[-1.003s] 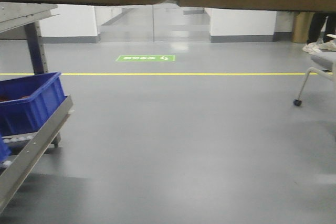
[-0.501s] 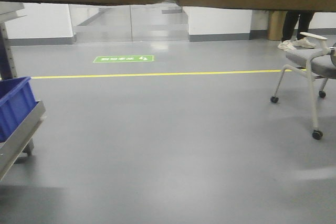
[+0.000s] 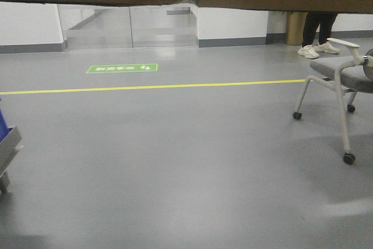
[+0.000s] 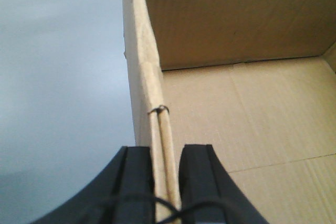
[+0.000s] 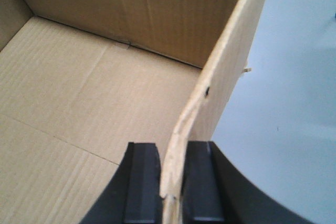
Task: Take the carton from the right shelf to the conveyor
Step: 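Hold the carton with both grippers while driving toward the red conveyor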
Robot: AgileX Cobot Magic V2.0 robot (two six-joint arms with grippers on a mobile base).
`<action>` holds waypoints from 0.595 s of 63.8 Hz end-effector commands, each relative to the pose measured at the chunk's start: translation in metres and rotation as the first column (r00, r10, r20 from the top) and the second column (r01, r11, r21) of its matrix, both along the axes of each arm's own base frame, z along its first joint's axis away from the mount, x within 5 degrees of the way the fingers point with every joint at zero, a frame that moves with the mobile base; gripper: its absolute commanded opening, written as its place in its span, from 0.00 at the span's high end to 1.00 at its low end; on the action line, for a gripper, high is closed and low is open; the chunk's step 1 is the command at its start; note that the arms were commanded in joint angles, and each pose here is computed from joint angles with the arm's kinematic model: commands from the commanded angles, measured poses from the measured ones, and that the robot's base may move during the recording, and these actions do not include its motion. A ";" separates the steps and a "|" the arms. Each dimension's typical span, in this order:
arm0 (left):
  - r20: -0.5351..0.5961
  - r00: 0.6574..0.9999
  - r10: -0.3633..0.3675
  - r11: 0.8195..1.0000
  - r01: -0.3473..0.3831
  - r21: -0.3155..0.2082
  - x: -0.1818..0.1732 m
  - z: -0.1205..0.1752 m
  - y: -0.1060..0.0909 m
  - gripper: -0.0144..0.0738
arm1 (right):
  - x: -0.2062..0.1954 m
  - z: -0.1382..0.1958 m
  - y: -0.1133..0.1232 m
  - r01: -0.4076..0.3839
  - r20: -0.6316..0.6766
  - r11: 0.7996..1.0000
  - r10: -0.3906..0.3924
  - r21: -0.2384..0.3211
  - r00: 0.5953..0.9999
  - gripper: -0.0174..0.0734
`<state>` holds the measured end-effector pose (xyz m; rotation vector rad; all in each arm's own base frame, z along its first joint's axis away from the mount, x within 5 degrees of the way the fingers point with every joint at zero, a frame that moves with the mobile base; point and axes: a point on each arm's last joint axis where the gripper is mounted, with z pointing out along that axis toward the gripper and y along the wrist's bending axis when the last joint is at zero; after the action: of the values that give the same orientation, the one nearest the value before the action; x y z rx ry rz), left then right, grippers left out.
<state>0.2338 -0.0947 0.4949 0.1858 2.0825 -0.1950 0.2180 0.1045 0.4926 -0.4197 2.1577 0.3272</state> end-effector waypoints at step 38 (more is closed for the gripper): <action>0.071 0.996 -0.048 0.996 0.053 -0.073 -0.002 0.009 -0.007 0.86 | -0.003 0.006 0.007 -0.056 0.035 0.996 0.053 0.067 0.998 0.88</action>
<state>0.2338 -0.0947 0.4949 0.1858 2.0825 -0.1950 0.2179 0.1047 0.4926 -0.4196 2.1571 0.3317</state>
